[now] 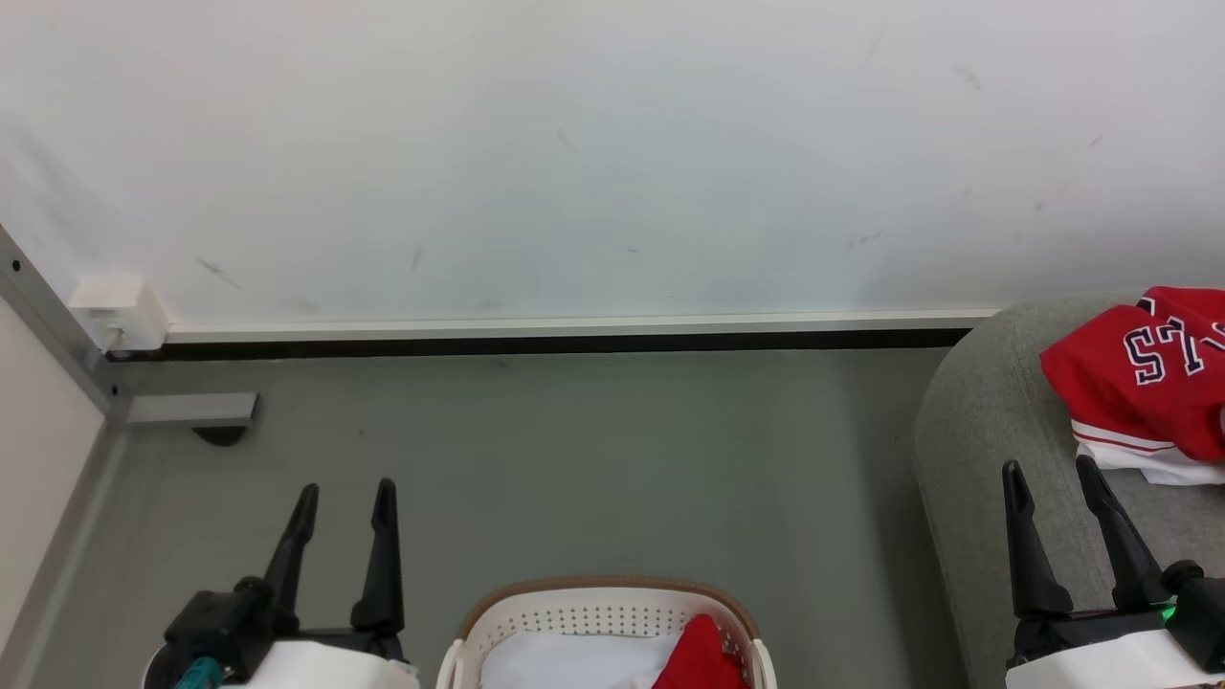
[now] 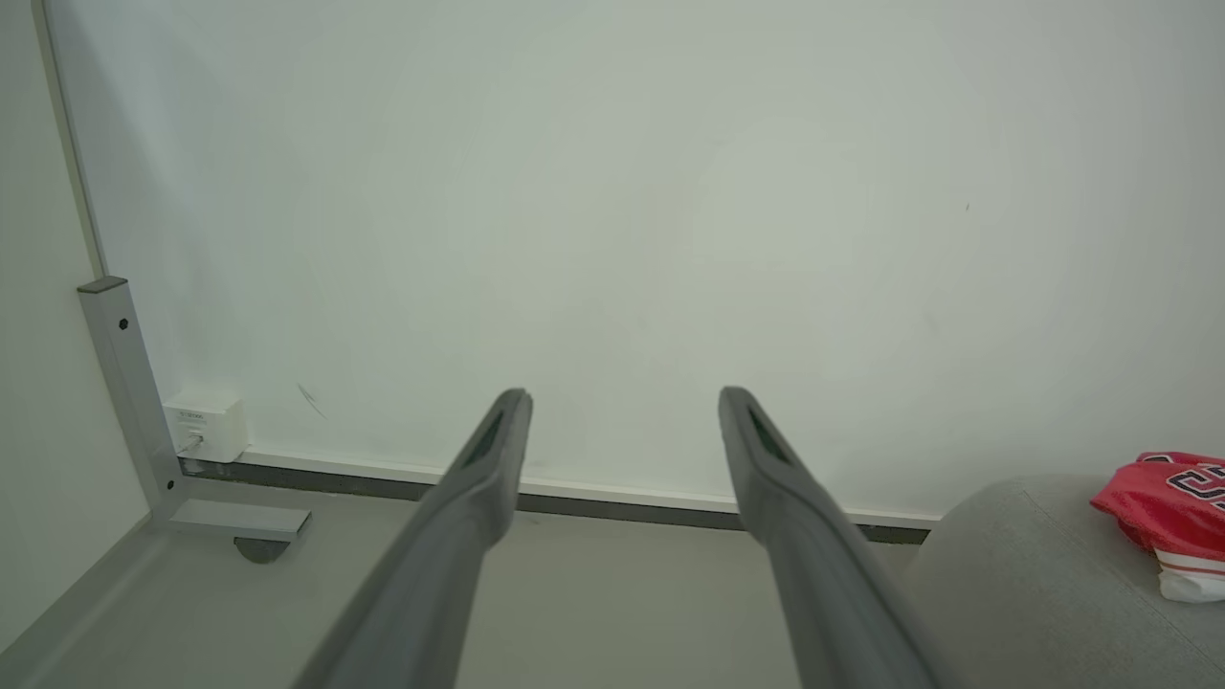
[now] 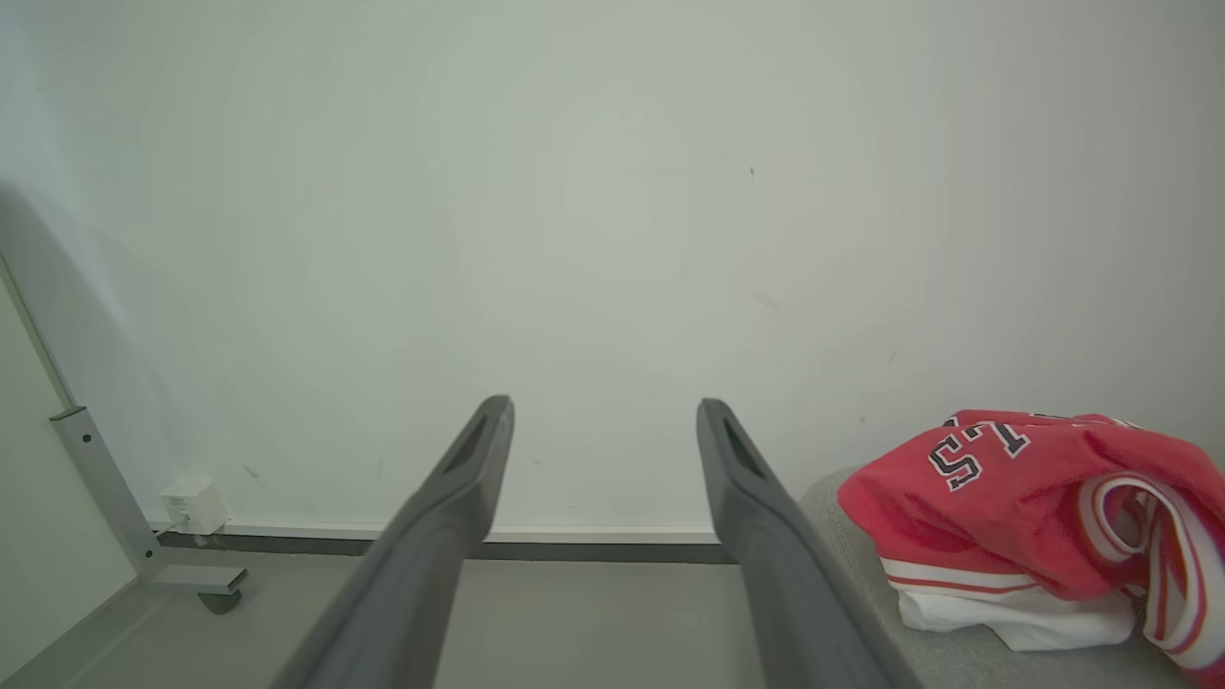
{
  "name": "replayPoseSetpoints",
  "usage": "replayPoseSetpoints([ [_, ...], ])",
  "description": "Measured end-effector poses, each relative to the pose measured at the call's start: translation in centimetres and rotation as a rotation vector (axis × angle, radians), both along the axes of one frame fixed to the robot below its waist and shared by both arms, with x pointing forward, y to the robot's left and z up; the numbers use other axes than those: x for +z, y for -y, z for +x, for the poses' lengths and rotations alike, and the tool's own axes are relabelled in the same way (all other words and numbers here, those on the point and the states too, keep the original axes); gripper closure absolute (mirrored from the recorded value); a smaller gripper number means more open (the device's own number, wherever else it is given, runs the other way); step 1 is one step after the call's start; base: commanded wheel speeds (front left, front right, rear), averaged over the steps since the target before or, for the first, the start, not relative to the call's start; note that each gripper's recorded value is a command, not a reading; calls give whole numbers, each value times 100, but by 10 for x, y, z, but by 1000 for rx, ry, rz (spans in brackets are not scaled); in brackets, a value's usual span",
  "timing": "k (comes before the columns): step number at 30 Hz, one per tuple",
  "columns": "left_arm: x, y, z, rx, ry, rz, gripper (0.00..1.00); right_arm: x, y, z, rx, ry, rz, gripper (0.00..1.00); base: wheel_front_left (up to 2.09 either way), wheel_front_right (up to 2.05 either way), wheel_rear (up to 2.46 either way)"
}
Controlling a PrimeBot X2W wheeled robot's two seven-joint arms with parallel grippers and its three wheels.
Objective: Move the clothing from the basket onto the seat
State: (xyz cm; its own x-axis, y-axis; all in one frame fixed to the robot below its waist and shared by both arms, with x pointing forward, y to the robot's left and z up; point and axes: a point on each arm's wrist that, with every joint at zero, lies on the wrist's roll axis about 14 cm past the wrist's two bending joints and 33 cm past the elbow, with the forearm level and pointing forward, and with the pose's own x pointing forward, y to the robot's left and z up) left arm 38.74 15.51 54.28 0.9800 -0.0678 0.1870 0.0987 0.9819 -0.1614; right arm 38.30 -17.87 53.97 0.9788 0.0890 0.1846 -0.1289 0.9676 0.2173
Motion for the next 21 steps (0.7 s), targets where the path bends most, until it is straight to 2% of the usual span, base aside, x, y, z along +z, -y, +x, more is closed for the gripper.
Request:
replayPoseSetpoints([
  [21,-14,9,13,-40,-33,5,0,-2,4,5,0,-8,-20,0,0,0,0],
])
